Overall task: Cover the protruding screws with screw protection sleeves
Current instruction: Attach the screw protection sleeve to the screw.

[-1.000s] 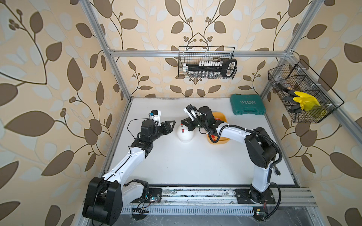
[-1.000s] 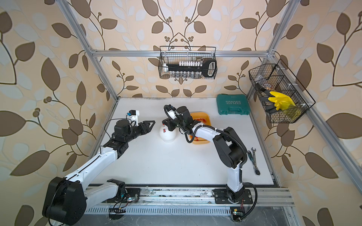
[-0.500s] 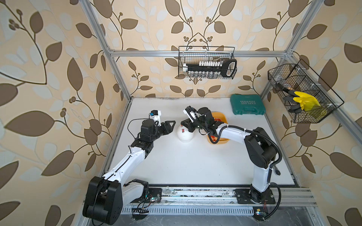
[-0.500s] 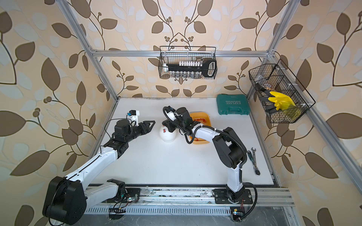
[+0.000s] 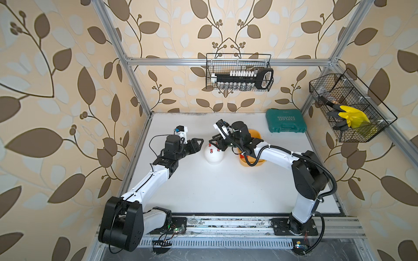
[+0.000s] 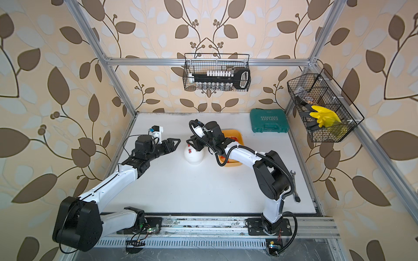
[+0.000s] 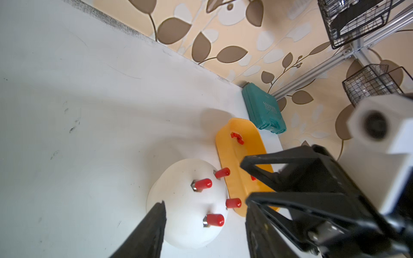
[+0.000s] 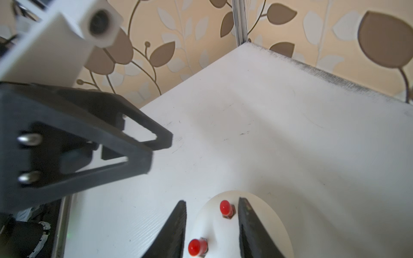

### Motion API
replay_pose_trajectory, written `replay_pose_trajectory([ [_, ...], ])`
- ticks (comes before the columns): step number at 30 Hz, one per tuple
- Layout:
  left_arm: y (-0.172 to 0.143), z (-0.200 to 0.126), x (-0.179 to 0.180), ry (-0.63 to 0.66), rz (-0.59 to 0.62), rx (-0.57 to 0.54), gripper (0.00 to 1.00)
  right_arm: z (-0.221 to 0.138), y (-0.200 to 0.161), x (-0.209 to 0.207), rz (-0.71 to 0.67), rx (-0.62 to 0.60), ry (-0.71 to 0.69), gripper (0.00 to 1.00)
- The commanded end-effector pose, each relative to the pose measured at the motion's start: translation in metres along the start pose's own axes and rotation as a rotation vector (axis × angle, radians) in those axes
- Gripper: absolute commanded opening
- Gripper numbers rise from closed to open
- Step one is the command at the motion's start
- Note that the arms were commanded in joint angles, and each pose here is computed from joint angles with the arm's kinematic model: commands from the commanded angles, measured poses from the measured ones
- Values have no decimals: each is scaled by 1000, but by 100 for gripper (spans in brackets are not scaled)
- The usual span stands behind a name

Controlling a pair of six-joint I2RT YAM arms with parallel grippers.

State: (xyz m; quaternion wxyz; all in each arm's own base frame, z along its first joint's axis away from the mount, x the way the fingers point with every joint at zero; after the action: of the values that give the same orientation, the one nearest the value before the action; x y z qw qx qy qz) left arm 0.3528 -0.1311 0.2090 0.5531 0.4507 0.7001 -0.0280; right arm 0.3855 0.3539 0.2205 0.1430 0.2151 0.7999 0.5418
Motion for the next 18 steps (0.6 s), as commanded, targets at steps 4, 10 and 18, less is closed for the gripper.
replay_pose_trajectory([
  [4,-10,27,-9,39,70,92,60,-64,48,-20,13,-132,-193,46],
  [10,-28,48,-2,143,150,139,61,-98,22,-37,74,-126,-317,47],
  [18,-28,52,11,191,125,113,61,-104,5,-25,111,-136,-270,47],
])
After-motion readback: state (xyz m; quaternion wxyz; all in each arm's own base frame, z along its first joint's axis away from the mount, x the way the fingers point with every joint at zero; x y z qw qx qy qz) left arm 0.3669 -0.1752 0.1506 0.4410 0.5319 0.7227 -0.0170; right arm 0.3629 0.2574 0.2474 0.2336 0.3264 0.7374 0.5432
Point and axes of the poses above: each gripper's point midway between its finger pads, its own z axis out along the fingers, its own x axis along the line the jaws close on, y = z × x, the point moved 2 cm from there along -z, back along the fingers, and after that the axes turned 15 degrees about -z, right-handed, at the moved point
